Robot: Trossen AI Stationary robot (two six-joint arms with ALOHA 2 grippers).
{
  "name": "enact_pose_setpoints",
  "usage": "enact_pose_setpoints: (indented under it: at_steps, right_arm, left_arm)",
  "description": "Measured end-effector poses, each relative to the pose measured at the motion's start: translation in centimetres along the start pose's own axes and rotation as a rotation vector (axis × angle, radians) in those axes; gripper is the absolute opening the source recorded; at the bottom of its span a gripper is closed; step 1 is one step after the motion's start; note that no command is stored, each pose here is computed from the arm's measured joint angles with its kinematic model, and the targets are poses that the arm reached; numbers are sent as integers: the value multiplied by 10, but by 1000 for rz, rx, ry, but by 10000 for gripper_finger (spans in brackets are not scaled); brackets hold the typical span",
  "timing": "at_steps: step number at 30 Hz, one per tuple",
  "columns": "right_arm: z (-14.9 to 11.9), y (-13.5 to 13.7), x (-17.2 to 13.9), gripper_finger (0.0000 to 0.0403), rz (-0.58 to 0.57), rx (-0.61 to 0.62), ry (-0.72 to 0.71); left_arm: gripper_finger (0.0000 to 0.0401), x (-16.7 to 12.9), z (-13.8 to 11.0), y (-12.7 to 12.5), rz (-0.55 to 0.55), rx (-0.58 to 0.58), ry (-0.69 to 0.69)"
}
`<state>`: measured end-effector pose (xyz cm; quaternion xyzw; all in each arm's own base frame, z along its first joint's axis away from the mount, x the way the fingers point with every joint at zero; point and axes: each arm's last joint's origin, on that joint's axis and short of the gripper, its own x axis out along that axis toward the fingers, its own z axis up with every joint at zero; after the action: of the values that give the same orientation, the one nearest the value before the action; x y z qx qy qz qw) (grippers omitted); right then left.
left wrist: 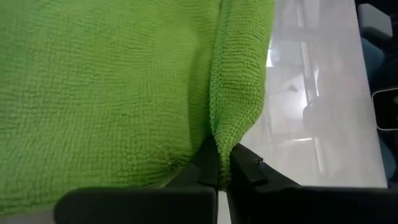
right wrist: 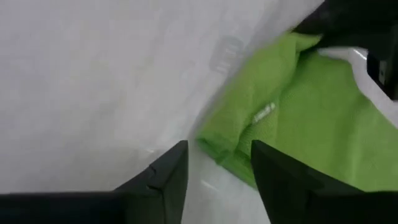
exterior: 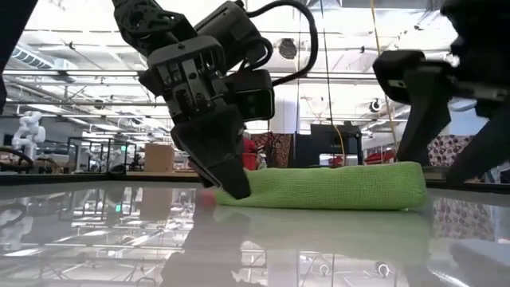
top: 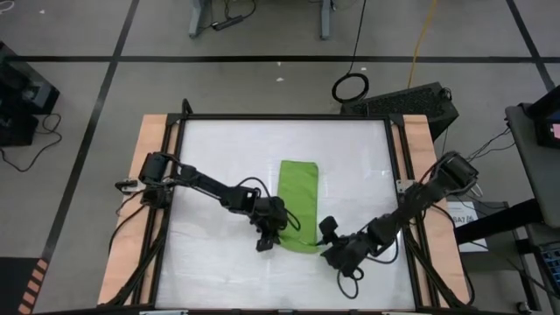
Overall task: Roll towel
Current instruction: Roll the green microfiber cloth
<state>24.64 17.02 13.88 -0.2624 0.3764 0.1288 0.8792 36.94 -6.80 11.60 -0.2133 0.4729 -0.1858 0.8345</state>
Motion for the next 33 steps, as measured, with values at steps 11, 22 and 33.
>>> enact_pose_setpoints:
  at_steps: [11,22,33]
  right_arm:
    - [3,5,10,122,-79,-111,-5]
    - [13,20,8,189,-122,-249,-18]
    - [4,25,31,140,-122,-245,56]
  left_arm:
    - [9,-2,0,4,7,-38,7]
    - [9,-4,0,8,18,-67,13]
    - [9,-4,1,9,13,-69,10]
